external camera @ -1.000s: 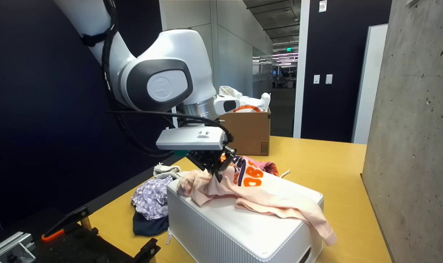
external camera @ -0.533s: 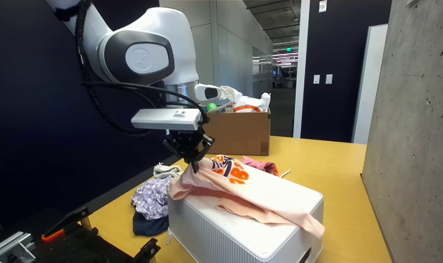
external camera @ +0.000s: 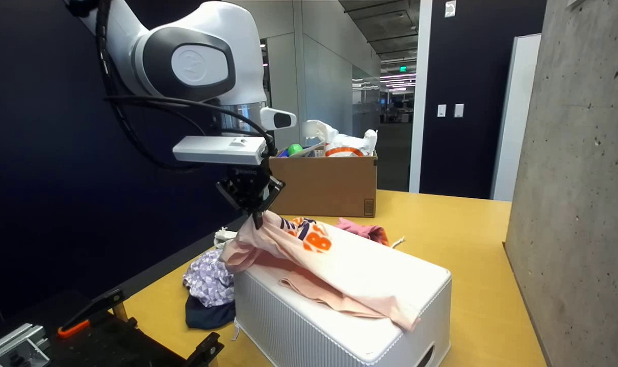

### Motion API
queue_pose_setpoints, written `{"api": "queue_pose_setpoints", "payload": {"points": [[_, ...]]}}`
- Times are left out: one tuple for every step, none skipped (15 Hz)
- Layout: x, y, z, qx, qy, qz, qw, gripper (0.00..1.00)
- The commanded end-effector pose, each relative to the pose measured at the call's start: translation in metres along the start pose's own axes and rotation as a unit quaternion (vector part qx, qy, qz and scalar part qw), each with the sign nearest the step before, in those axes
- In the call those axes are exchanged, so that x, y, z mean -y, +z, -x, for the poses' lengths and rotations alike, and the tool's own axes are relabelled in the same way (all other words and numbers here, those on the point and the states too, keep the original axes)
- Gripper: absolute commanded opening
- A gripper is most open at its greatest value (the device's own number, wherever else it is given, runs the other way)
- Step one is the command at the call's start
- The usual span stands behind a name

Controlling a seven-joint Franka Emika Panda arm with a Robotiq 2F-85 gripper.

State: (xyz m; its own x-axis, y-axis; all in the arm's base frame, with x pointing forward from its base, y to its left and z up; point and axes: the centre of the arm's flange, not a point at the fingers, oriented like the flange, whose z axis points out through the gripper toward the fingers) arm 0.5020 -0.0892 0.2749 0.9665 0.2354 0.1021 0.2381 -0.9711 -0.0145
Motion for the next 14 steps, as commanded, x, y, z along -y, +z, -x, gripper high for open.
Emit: {"api": "queue_pose_setpoints", "payload": {"points": [[0.006,-0.001,-0.011,0.015,-0.002,-0.016,0.9997,0.30],[0.007,-0.001,-0.011,0.018,-0.004,-0.021,0.9996,0.36],[0.007,-0.003,-0.011,0.020,-0.002,-0.027,0.9994,0.44],[0.006,-0.005,-0.010,0.022,0.000,-0.026,0.9994,0.50],[0.001,-0.009,-0.006,0.024,0.004,-0.025,0.9994,0.57],[-0.007,-0.014,-0.001,0.025,0.009,-0.018,0.9995,0.65],[-0.018,-0.019,0.006,0.025,0.018,-0.011,0.9995,0.72],[-0.032,-0.025,0.015,0.025,0.030,-0.007,0.9992,0.80],[-0.045,-0.027,0.022,0.023,0.043,-0.003,0.9988,0.87],[-0.059,-0.028,0.032,0.025,0.056,-0.002,0.9981,0.95],[-0.074,-0.028,0.044,0.028,0.067,0.004,0.9974,0.99],[-0.085,-0.028,0.055,0.030,0.073,0.009,0.9968,1.00],[-0.101,-0.032,0.071,0.032,0.076,0.021,0.9964,1.00],[-0.113,-0.034,0.083,0.032,0.077,0.033,0.9960,1.00]]}}
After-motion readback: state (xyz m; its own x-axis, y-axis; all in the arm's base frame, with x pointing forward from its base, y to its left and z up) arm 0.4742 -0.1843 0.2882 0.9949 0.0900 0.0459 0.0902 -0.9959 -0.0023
